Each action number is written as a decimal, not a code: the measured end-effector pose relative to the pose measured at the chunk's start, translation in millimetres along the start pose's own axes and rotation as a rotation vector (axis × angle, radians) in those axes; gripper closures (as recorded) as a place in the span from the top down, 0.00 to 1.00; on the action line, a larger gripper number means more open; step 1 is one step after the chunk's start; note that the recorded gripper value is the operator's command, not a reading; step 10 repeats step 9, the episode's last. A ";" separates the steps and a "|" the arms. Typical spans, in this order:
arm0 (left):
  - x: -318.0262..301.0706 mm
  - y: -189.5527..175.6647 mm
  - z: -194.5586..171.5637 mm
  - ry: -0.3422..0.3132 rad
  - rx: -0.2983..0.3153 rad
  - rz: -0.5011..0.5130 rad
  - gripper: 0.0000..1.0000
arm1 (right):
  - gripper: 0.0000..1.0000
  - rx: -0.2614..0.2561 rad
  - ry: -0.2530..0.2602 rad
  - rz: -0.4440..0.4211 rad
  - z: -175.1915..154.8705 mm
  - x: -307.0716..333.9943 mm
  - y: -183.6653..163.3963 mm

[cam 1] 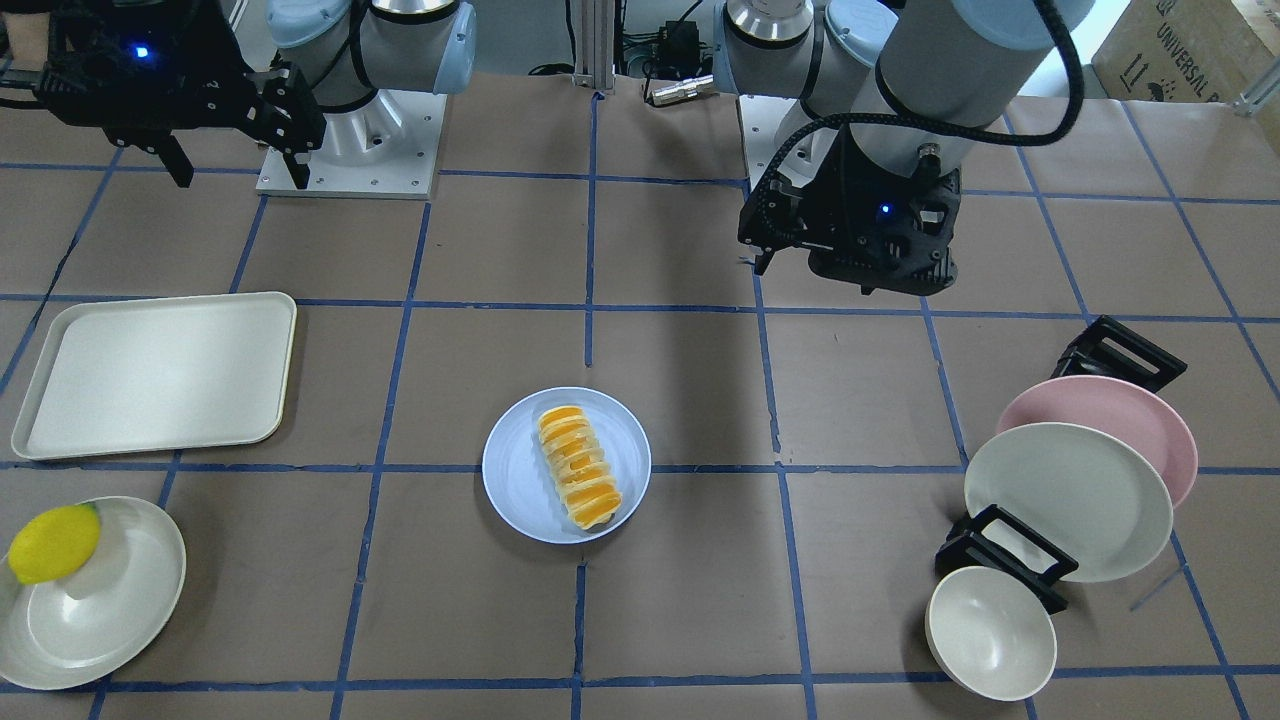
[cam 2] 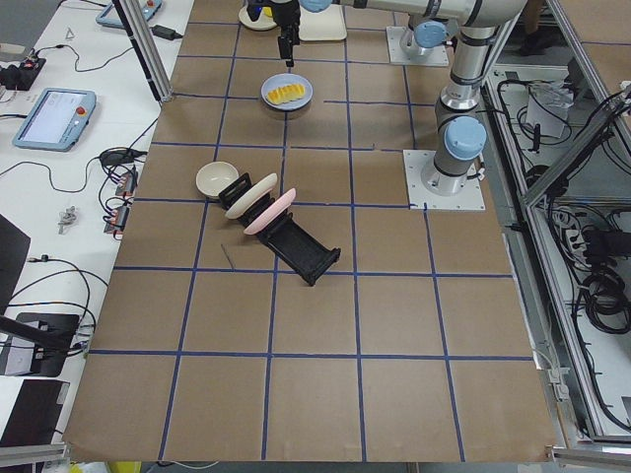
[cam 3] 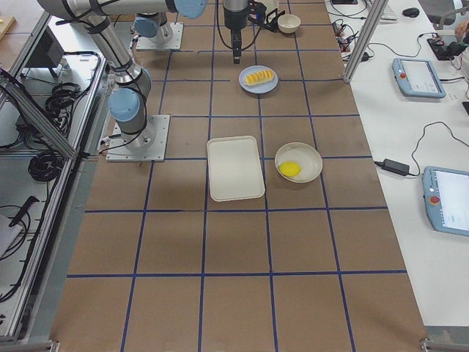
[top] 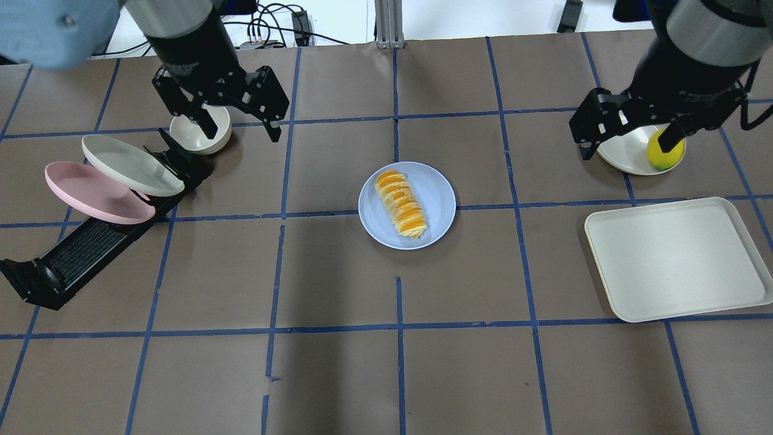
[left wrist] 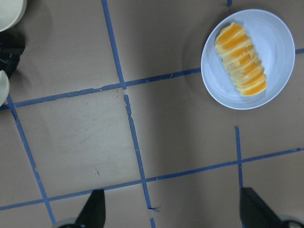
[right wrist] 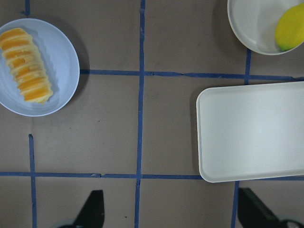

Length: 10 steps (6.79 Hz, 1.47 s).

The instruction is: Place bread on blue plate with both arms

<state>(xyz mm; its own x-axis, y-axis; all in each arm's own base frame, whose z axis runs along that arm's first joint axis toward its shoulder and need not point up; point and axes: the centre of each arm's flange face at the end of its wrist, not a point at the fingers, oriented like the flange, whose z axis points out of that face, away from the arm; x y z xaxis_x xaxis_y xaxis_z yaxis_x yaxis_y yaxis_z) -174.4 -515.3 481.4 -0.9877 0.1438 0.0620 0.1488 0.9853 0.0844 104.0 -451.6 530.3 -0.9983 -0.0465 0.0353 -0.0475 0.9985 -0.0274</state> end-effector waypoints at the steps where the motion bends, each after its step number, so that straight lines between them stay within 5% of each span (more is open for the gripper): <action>1: 0.5 13.2 10.9 -0.003 0.006 -0.011 1.00 | 1.00 -0.002 0.000 -0.008 -3.4 -3.1 -7.6; 10: -52.6 17.7 -7.4 0.009 0.036 -0.125 1.00 | 1.00 -0.001 -0.001 -0.013 -0.5 -5.8 -13.2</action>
